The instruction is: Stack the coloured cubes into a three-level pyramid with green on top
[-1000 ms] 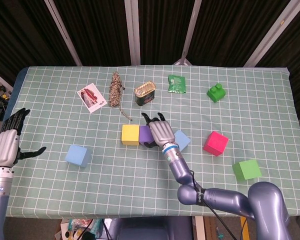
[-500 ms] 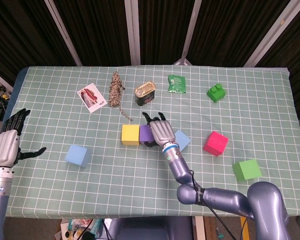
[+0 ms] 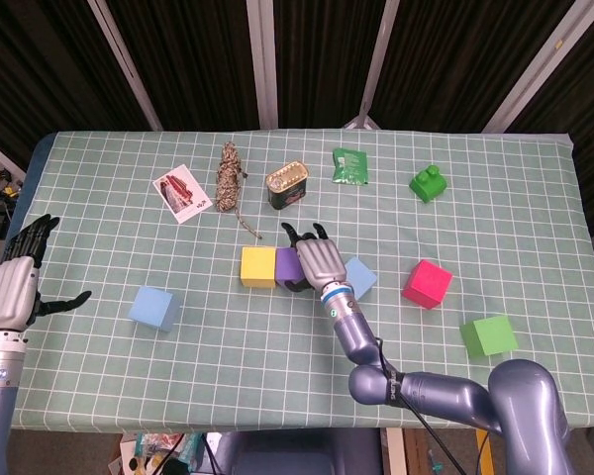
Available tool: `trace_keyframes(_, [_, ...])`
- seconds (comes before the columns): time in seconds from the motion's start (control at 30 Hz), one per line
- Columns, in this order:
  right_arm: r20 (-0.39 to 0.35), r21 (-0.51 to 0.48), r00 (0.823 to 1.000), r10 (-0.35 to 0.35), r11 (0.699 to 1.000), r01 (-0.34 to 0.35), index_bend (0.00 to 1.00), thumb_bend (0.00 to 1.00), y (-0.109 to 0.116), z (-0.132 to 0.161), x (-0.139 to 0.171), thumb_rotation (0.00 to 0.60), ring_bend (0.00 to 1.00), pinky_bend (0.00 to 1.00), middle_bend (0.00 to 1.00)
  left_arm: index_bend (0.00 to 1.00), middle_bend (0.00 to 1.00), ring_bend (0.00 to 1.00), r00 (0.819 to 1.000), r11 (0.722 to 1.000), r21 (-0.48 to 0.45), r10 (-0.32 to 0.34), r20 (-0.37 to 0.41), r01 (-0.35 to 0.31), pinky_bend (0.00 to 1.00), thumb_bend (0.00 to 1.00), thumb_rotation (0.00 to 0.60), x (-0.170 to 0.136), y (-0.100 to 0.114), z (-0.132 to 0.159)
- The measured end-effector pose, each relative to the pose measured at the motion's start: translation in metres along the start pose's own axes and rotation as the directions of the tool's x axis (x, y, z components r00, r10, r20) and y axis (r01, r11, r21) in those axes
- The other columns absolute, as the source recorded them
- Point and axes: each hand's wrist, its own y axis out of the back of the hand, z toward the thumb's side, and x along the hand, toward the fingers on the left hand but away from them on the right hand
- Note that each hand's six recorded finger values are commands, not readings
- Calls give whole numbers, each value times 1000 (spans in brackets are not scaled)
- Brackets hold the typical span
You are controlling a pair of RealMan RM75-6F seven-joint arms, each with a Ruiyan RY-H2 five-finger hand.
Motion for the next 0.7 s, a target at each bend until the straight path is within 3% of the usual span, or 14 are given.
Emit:
trace_keyframes(0.3, [3, 10, 1000, 11, 1000, -11, 0, 251, -3, -1, 2, 600, 207, 0, 330, 0, 0, 0, 1000, 1000, -1, 0, 1, 0, 20, 142, 600, 0, 0, 0])
trace_keyframes(0.7, [5, 25, 1000, 26, 999, -26, 0, 251, -6, -3, 3, 600, 107, 0, 141, 0, 0, 0, 1000, 1000, -1, 1, 4, -1, 19, 142, 600, 0, 0, 1])
